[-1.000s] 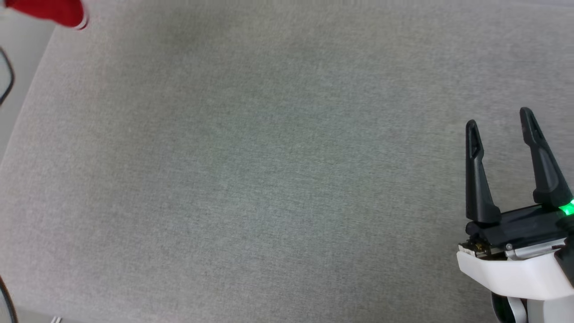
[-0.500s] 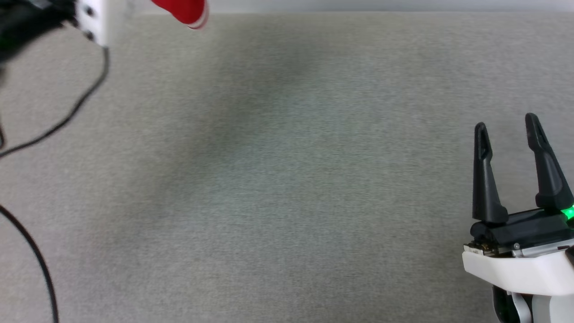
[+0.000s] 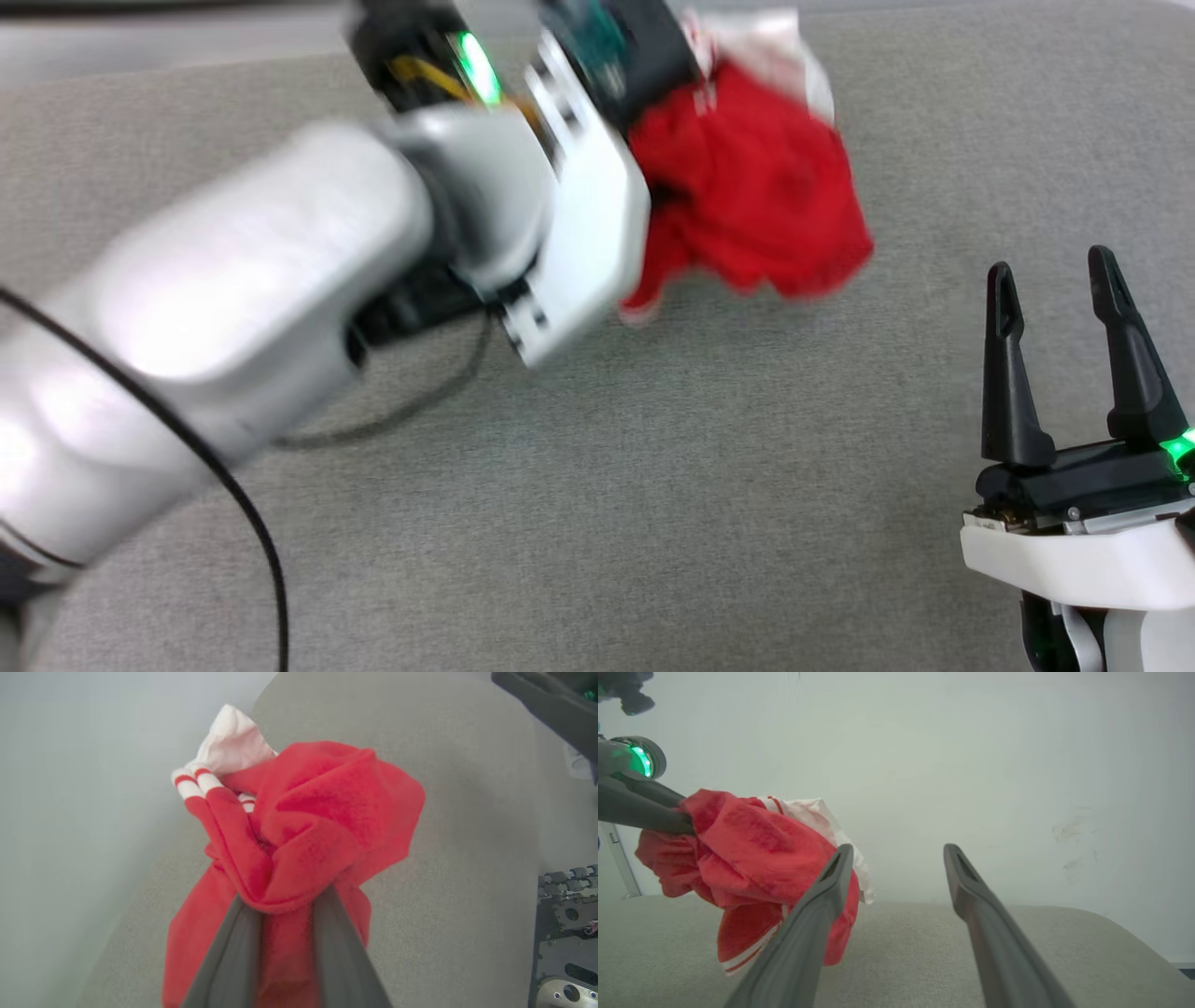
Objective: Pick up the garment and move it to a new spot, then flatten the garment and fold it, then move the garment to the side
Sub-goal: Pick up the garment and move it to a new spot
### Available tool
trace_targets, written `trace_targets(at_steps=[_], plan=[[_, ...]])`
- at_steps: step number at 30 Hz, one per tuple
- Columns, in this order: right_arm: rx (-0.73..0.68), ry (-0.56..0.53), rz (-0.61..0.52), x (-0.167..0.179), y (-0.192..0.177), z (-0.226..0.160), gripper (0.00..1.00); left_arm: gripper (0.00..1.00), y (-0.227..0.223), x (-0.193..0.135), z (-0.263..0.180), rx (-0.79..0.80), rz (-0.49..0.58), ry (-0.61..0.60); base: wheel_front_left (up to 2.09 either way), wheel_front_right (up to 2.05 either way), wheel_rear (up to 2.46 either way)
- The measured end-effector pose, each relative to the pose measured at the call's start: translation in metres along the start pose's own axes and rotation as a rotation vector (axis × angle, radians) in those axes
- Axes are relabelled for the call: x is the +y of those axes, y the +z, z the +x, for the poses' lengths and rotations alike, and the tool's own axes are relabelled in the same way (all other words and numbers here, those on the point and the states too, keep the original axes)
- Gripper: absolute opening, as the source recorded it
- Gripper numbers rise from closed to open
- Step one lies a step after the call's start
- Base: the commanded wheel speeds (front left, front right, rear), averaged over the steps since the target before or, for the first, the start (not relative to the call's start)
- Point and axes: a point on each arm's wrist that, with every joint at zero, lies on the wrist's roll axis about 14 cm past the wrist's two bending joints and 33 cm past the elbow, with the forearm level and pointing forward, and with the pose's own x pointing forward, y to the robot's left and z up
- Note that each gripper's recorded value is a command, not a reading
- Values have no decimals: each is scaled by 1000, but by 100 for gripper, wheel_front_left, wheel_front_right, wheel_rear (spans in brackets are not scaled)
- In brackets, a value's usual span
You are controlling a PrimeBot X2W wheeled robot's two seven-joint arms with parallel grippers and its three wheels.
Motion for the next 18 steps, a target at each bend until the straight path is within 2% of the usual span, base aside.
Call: trace_targets(at_steps=[1, 2, 9, 12, 18], plan=[[0, 0, 0, 0, 0, 0, 100, 0, 0, 0, 0, 0, 0, 0, 0, 0, 0], [5, -10, 1, -3, -1, -2, 100, 0, -19, -18, 13, 27, -41, -59, 0, 0, 0], [31, -28, -4, -10, -9, -4, 100, 0, -100, -78, 41, 186, -166, -198, 0, 0, 0], [40, -33, -6, -11, -12, -5, 100, 0, -139, -117, 44, 276, -220, -266, 0, 0, 0], [44, -34, 4, -11, -15, -4, 100, 0, -165, -167, 45, 321, -320, -342, 0, 0, 0]])
